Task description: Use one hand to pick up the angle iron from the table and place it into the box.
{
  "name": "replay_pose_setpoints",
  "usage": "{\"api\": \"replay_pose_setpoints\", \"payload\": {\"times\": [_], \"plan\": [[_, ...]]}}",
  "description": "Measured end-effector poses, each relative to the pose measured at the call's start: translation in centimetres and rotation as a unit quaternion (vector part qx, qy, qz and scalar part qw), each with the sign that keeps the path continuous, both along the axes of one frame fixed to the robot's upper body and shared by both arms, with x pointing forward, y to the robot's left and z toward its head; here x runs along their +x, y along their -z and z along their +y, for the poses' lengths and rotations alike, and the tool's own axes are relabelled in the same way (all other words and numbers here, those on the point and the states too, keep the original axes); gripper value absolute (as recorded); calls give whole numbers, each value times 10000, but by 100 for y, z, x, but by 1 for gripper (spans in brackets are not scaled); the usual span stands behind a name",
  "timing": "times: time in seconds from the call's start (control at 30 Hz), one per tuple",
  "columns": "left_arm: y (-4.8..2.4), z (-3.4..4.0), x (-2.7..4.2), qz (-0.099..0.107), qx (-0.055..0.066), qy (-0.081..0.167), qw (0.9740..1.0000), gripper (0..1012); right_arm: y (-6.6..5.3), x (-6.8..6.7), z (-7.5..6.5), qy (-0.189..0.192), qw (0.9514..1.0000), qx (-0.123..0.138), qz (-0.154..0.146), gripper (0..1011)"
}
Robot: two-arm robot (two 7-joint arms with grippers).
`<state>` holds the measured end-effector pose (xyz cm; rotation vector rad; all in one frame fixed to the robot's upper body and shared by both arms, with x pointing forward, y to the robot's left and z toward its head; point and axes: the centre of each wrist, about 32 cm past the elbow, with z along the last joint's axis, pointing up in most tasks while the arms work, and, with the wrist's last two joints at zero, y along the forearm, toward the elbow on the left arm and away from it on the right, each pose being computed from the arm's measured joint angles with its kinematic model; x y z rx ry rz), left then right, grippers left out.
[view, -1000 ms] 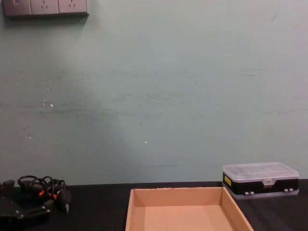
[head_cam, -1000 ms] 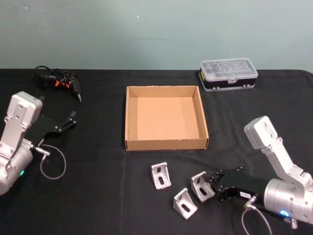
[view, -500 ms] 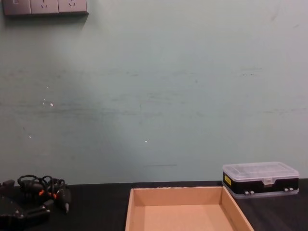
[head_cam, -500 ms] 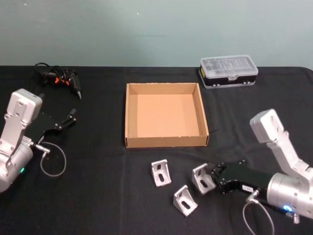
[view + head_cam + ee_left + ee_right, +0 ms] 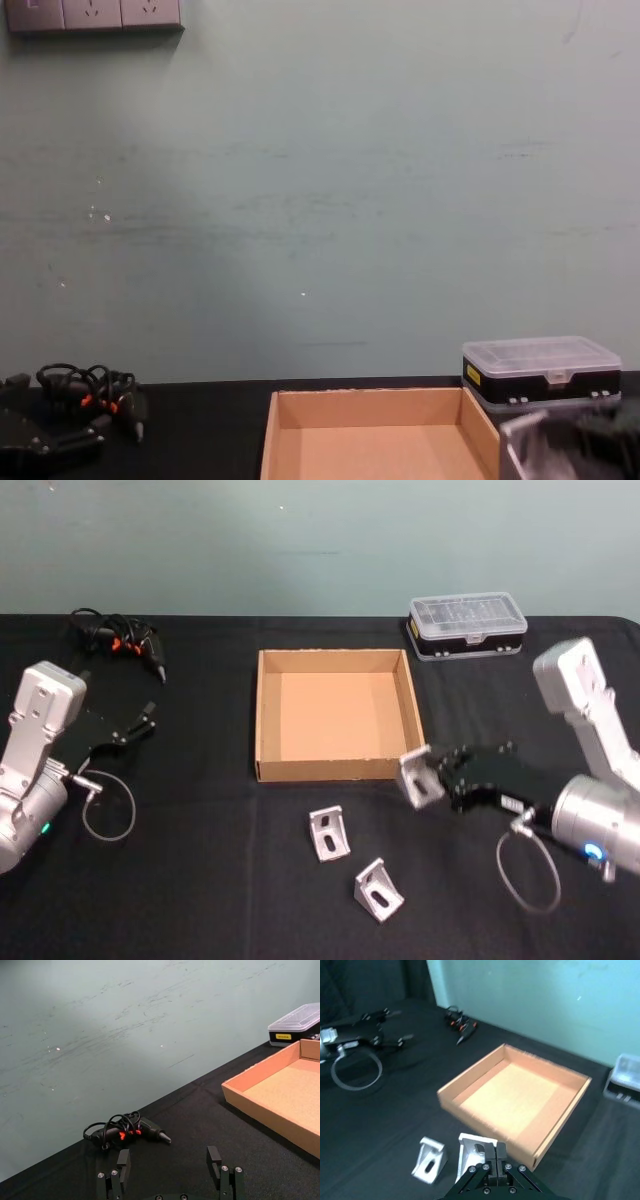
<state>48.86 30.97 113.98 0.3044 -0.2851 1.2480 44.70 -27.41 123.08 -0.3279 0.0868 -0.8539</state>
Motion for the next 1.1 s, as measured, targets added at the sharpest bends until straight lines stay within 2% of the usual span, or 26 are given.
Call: {"api": "replay_pose_setpoints", "payload": {"times": [0.1,0.2,0.3,0.53,0.63,0.7,0.93,1.1], "plan": [[0,0,0,1,0,0,10000,1000,-51,72,15,64,9999,-26,-132,9],[0,0,0,1,0,0,10000,1000,-98,212,56,143,9995,-67,-271,9],[0,0,0,0,0,0,10000,1000,-113,327,92,190,9993,-83,-326,9],[0,0,0,0,0,0,10000,1000,-104,693,216,331,9986,-168,-364,9],[0,0,0,0,0,0,10000,1000,-83,796,256,356,9985,-205,-348,9],[0,0,0,0,0,0,10000,1000,-38,921,304,377,9984,-290,-308,9],[0,0,0,0,0,0,10000,1000,82,1129,397,350,9977,-560,-149,9],[0,0,0,0,0,0,10000,1000,171,1223,441,334,9970,-695,-69,9]]}}
